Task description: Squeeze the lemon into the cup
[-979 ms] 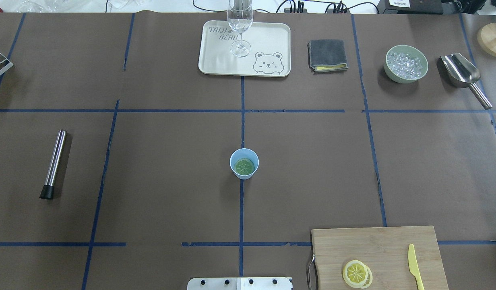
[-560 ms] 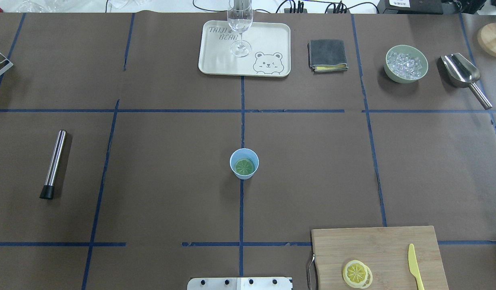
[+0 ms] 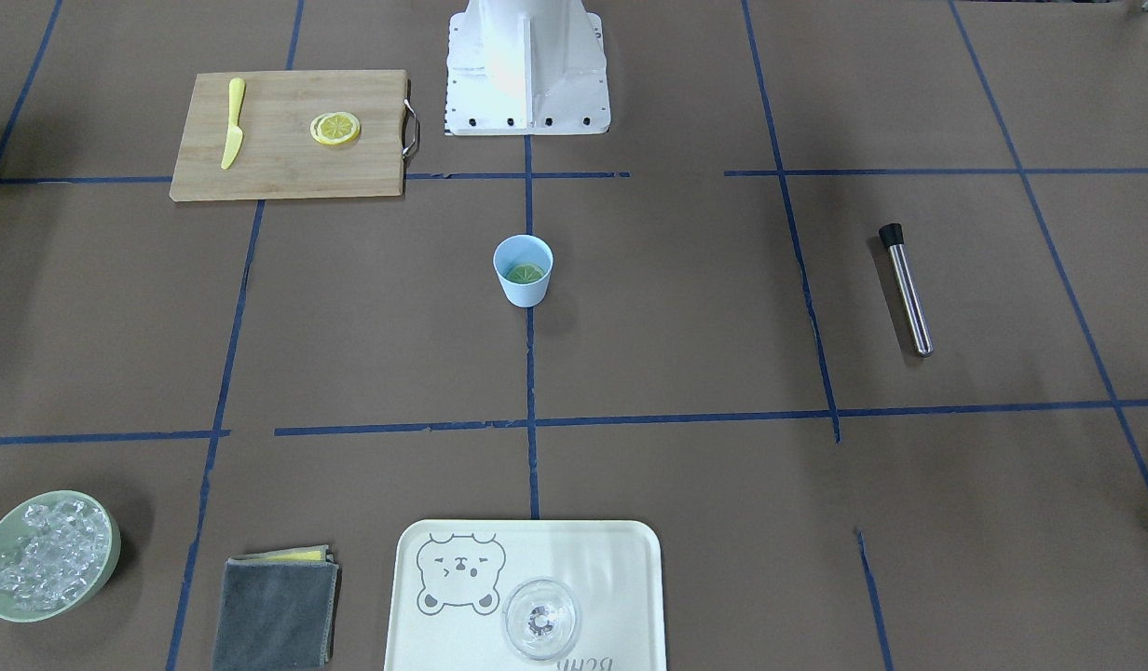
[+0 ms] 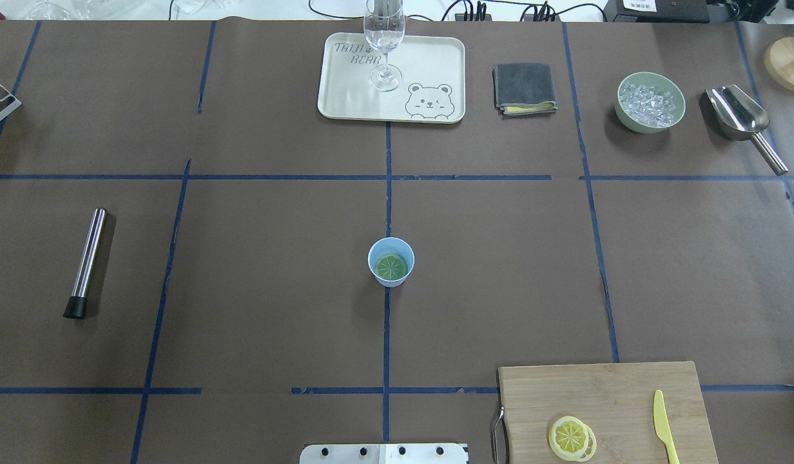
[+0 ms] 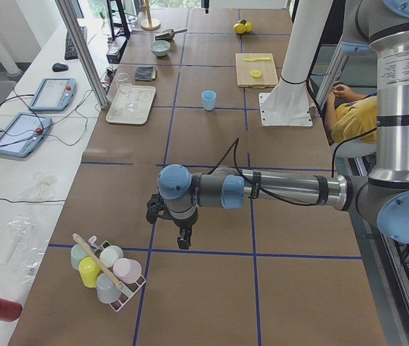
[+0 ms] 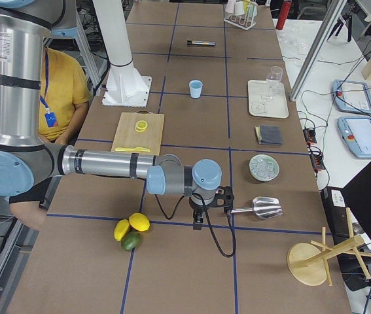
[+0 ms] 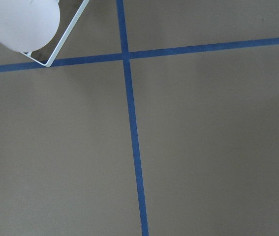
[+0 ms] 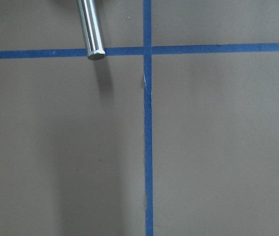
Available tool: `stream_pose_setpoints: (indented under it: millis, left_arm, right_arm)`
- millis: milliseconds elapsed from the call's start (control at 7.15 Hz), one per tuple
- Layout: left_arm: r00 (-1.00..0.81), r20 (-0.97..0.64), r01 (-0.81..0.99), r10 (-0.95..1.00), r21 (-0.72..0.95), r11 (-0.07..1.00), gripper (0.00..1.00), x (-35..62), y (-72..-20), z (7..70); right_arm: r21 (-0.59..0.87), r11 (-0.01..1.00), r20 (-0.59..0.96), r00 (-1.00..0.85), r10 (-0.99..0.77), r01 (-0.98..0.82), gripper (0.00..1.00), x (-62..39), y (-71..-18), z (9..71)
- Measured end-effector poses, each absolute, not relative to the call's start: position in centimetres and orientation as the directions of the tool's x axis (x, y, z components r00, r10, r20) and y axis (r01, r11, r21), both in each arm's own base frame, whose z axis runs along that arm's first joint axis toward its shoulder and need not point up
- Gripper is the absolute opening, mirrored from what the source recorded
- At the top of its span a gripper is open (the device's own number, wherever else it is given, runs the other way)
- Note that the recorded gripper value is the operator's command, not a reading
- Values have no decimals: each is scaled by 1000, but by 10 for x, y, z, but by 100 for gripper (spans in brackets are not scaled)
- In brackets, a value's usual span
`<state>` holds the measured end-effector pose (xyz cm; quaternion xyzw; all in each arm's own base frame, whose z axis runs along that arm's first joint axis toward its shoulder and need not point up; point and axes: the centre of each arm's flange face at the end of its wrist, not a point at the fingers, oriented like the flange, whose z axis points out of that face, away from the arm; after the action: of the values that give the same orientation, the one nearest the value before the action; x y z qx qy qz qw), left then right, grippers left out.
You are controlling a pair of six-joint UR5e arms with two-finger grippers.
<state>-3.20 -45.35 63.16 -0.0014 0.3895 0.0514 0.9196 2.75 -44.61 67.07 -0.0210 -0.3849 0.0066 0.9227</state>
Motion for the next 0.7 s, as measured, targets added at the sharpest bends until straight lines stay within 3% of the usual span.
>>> stream_pose_setpoints:
  millis: [699]
  left_arm:
    - [752,-654,-81,78,26,996,100,-41,-452,636]
  right_arm:
    - [-46,999,701,713,31,2,100,28,-443,672]
